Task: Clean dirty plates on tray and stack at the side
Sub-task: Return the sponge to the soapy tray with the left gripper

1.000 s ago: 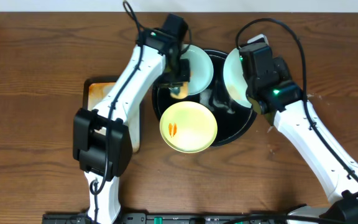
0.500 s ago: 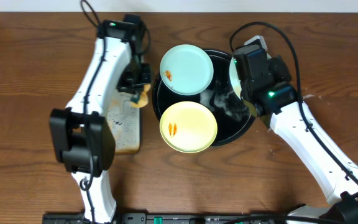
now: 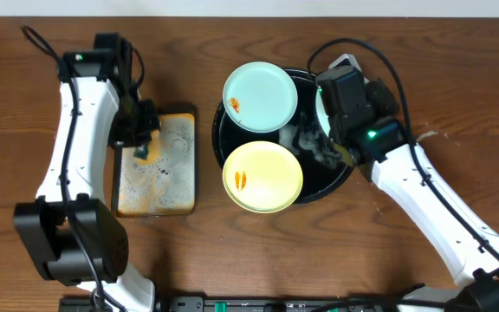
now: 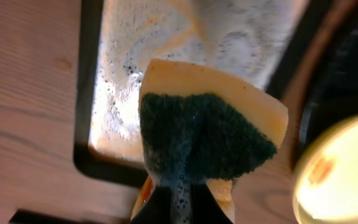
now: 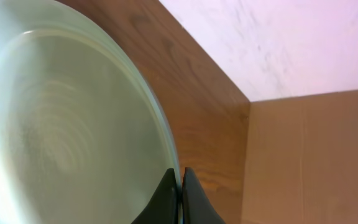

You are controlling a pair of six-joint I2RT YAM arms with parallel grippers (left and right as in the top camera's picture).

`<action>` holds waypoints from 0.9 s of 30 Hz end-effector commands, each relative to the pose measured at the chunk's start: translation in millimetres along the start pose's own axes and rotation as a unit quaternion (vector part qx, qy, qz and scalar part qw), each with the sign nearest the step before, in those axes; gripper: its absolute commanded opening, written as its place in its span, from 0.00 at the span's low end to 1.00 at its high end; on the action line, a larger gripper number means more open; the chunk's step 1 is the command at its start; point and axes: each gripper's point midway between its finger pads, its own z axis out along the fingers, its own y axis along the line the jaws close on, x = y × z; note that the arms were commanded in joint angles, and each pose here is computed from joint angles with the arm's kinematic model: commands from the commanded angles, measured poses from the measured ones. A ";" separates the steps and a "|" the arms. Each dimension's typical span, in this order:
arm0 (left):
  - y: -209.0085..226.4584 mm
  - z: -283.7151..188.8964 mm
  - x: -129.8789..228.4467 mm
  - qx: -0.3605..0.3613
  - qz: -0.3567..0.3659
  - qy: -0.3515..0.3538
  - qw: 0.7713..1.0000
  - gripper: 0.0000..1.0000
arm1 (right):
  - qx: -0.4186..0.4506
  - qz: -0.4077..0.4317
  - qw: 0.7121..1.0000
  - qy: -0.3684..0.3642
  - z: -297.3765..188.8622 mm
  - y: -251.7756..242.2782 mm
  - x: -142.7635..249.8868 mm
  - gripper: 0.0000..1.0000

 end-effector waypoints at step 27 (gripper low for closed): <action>9.6 60.9 16.4 -0.013 0.016 0.033 0.999 0.08 | 0.051 -0.015 0.999 0.006 -9.0 -11.0 -1.4 0.01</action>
